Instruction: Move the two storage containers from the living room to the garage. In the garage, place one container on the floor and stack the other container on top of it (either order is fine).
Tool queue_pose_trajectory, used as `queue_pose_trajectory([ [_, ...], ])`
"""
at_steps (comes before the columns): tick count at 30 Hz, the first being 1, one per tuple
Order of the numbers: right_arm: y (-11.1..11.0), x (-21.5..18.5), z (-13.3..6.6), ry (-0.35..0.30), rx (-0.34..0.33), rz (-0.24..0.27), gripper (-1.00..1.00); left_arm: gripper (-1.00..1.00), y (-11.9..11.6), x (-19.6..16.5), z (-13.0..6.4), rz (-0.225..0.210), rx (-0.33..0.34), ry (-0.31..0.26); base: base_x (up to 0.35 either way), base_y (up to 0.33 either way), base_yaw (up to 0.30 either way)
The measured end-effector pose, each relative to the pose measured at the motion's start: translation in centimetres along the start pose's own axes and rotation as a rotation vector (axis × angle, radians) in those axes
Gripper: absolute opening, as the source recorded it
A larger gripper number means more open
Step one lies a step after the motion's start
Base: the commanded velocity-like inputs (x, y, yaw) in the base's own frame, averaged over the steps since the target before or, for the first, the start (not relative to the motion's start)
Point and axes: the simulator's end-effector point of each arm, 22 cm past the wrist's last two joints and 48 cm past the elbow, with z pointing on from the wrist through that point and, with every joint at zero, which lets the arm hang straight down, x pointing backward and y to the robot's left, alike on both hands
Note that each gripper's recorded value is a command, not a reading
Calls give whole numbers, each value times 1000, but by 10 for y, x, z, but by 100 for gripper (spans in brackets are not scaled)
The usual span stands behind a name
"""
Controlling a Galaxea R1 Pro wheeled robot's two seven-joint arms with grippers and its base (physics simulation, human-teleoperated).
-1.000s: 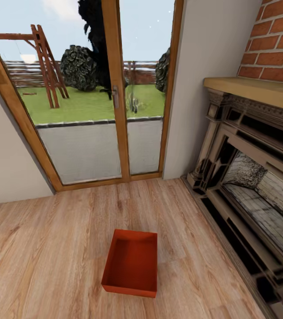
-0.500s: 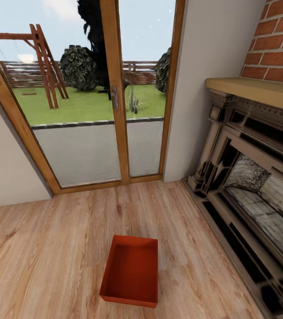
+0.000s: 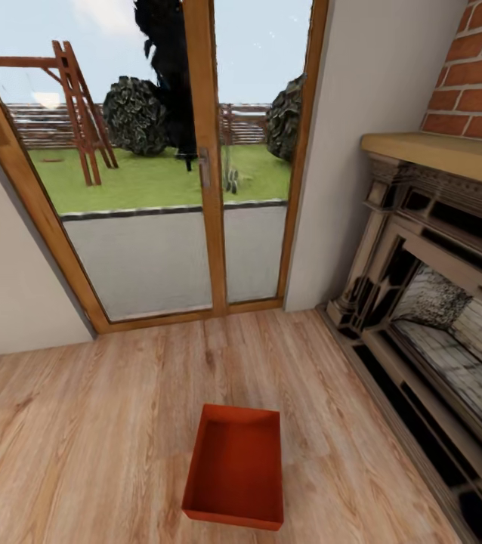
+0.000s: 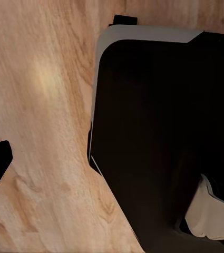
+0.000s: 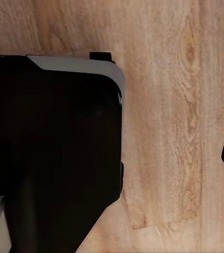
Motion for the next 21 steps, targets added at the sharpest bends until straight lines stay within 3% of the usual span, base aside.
queue_pose_trajectory([
  [15,0,0,0,0,0,0,100,100,0,0,0,0,0,0,173,307,0],
  [21,0,0,0,0,0,0,100,100,0,0,0,0,0,0,75,86,0],
])
